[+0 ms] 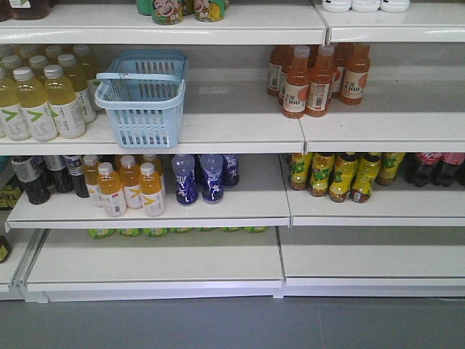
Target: Place coke in basket with both arms
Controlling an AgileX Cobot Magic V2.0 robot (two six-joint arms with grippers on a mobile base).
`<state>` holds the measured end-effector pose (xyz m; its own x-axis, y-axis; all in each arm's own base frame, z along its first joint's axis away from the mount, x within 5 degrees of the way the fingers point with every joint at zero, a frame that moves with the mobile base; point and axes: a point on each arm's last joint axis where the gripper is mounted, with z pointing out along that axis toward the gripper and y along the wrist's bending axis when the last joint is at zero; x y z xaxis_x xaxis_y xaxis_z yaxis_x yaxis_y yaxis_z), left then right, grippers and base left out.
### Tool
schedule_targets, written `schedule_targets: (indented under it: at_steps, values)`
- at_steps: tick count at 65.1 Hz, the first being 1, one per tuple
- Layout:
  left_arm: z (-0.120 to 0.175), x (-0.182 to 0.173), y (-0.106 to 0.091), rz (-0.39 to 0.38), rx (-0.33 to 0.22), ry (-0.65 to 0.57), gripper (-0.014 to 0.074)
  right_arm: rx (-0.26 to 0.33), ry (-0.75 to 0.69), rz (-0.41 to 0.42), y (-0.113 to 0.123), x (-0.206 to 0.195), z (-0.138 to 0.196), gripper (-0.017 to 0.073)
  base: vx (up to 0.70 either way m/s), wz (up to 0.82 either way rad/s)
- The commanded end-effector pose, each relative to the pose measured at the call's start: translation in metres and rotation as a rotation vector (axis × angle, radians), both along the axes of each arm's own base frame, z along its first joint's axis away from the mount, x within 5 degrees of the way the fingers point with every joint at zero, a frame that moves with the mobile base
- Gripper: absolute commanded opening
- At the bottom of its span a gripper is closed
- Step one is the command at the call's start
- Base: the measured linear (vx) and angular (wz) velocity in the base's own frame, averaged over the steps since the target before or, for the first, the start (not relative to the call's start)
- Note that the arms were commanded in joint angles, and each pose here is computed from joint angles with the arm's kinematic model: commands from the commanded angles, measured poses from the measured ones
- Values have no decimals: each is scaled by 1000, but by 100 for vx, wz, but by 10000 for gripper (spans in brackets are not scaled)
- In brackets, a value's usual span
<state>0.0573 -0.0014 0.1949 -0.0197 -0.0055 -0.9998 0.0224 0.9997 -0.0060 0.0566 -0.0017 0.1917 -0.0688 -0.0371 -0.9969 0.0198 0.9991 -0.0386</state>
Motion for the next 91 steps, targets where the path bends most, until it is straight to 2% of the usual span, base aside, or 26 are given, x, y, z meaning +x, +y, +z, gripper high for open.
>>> schedule_targets:
  at_steps: [1, 91]
  values:
    - [8, -2, 0, 0, -6, -89, -6, -12, -82, 7, 1, -1, 4, -9, 11, -1]
    - [8, -2, 0, 0, -6, -89, -6, -12, -82, 7, 1, -1, 4, -9, 11, 1]
